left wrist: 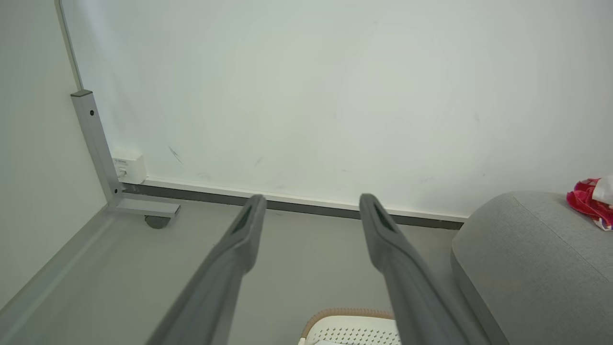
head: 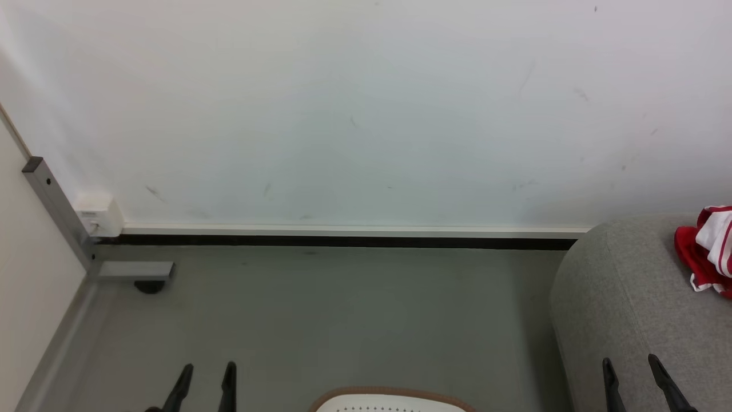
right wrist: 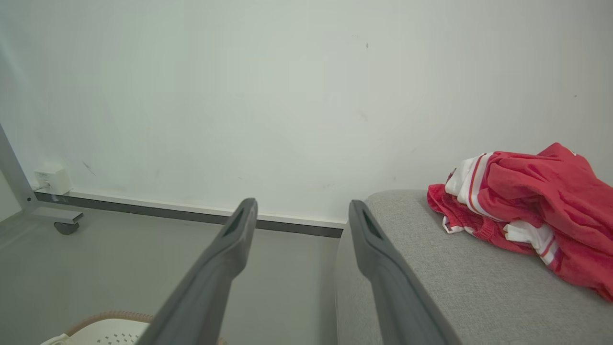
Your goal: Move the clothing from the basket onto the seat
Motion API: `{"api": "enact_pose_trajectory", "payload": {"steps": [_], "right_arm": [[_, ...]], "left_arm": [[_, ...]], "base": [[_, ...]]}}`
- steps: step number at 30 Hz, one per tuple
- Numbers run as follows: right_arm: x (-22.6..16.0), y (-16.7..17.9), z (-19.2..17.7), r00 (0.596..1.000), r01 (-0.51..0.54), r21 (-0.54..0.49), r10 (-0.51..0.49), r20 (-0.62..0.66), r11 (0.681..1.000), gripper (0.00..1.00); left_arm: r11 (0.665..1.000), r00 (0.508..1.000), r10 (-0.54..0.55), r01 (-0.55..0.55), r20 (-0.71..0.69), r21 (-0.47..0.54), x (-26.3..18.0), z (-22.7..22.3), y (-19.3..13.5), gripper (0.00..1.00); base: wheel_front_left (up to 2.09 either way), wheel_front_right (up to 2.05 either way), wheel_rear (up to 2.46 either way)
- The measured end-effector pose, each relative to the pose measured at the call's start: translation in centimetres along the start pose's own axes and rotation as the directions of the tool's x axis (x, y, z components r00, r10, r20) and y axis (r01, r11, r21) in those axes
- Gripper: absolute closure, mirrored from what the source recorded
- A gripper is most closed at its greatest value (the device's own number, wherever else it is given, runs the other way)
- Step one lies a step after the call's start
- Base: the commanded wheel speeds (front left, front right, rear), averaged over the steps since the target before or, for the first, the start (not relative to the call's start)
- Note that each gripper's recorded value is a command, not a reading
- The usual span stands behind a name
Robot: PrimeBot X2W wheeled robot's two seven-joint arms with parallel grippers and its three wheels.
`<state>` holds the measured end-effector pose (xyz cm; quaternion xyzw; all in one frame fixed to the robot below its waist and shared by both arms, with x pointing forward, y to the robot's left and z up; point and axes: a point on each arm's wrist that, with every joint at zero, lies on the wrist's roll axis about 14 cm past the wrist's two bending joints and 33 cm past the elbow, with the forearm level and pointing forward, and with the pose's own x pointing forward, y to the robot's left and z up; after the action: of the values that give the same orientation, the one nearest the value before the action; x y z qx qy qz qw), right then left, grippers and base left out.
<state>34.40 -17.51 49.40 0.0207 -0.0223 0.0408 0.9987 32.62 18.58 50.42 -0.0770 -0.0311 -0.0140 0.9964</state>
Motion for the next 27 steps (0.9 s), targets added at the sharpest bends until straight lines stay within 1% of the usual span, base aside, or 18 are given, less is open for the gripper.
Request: {"api": "enact_pose_trajectory", "payload": {"steps": [8, 23, 26, 27], "right_arm": [[-0.4, -0.7, -0.3, 1.000, 0.023, 0.004, -0.023, -0.010, 1.000, 0.00], [-1.1, -1.5, -0.5, 0.998, 0.053, 0.017, -0.053, -0.015, 0.998, 0.00], [-1.2, -1.6, -0.6, 0.998, 0.057, 0.017, -0.057, -0.016, 0.998, 0.00], [-1.2, -1.6, -0.8, 0.998, 0.058, 0.018, -0.057, -0.022, 0.998, 1.00]], "left_arm": [[0.999, 0.999, -0.041, 0.041, -0.009, -0.006, 0.3, -0.6, -1.0, 0.00], [0.996, 0.996, -0.086, 0.086, -0.020, 0.000, 0.7, -1.2, -2.1, 0.00], [0.994, 0.994, -0.110, 0.110, -0.021, -0.007, 0.8, -1.2, -2.7, 0.00], [0.994, 0.994, -0.111, 0.111, -0.025, -0.007, 0.7, -1.4, -2.7, 1.00]], "base": [[0.00, 0.00, 0.00], [0.00, 0.00, 0.00], [0.00, 0.00, 0.00], [0.00, 0.00, 0.00]]}}
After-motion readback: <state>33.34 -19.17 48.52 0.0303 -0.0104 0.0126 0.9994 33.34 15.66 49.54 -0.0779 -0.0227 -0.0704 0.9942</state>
